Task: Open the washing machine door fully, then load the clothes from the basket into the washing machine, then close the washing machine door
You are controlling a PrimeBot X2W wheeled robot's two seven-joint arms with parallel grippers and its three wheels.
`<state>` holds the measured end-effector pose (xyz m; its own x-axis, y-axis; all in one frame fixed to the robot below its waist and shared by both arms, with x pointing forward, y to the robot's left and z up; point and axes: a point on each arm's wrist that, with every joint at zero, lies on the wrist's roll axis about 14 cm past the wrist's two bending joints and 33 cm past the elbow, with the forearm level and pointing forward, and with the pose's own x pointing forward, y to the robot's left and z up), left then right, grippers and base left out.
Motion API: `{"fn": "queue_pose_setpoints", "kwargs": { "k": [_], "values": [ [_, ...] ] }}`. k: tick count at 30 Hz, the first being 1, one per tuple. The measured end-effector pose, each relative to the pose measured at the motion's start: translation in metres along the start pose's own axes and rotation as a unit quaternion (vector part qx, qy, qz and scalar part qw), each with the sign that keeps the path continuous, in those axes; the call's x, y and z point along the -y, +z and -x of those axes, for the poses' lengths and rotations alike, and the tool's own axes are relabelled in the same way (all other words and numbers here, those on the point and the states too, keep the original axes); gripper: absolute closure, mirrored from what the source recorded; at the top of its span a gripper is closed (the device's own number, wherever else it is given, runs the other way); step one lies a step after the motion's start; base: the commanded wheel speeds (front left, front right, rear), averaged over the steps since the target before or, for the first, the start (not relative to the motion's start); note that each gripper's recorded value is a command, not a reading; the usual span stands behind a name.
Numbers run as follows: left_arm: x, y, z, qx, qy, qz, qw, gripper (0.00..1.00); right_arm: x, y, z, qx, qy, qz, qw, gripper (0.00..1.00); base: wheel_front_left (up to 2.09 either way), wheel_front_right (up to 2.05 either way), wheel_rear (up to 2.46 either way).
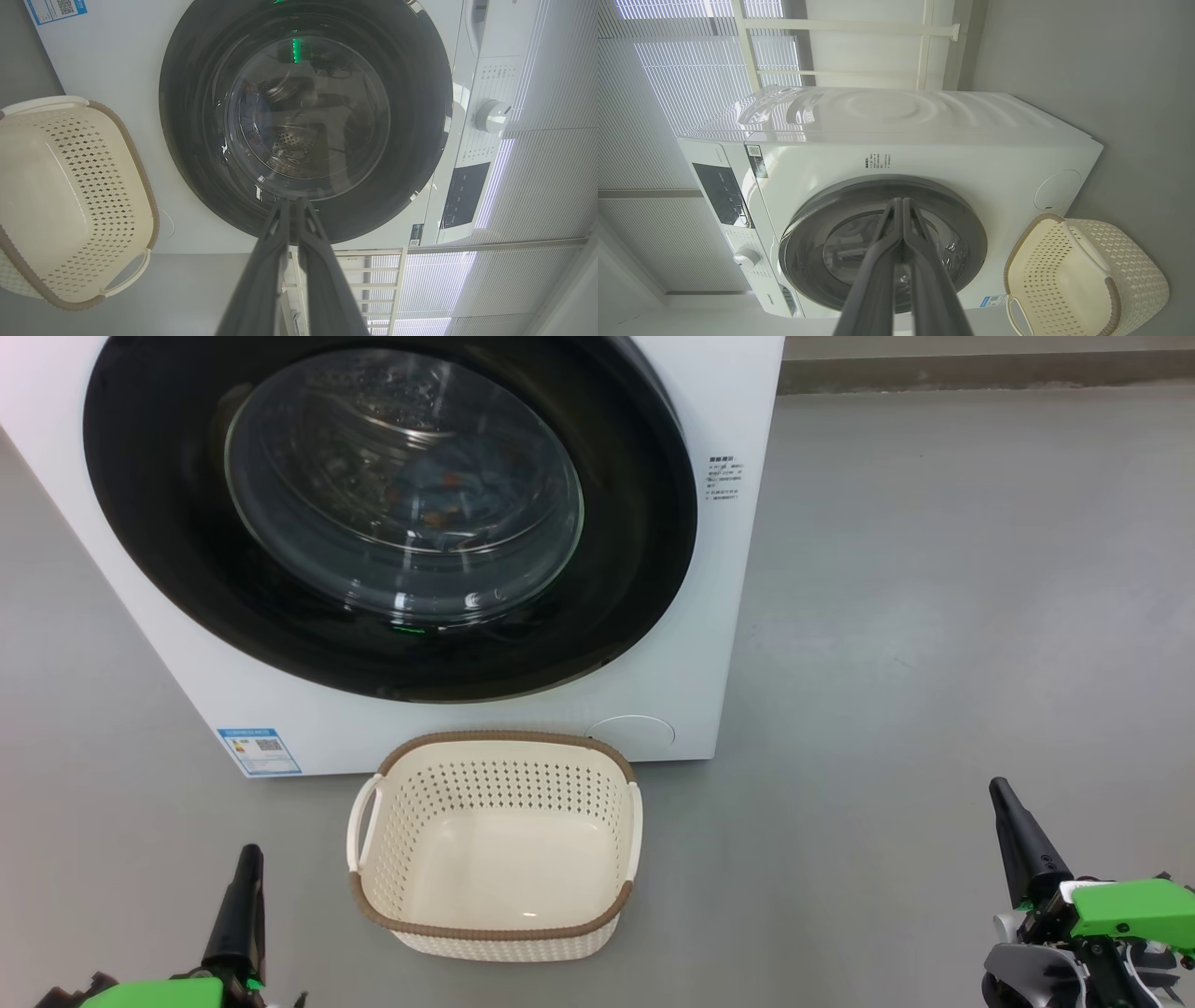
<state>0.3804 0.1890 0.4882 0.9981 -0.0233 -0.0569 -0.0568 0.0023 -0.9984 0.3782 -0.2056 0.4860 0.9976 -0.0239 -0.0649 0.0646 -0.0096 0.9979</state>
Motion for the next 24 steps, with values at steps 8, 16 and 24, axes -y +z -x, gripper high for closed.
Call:
{"fn": "queue_pose_setpoints", "kwargs": {
  "k": [8, 16, 24],
  "values": [
    [0.0000, -0.0001, 0.0000, 0.000, 0.000, 0.000, 1.000, 1.00, 0.0000, -0.0002, 0.0000, -0.001, 0.000, 0.000, 1.000, 1.00, 0.00, 0.00, 0.00],
    [0.0000, 0.0000, 0.0000, 0.000, 0.000, 0.000, 1.000, 1.00, 0.0001, -0.0001, 0.0000, -0.001, 0.000, 0.000, 1.000, 1.00, 0.00, 0.00, 0.00],
    [0.0000, 0.0000, 0.0000, 0.000, 0.000, 0.000, 1.000, 1.00, 0.0000, 0.0004, 0.0001, 0.000, 0.000, 0.000, 1.000, 1.00, 0.00, 0.00, 0.00]
  ]
}}
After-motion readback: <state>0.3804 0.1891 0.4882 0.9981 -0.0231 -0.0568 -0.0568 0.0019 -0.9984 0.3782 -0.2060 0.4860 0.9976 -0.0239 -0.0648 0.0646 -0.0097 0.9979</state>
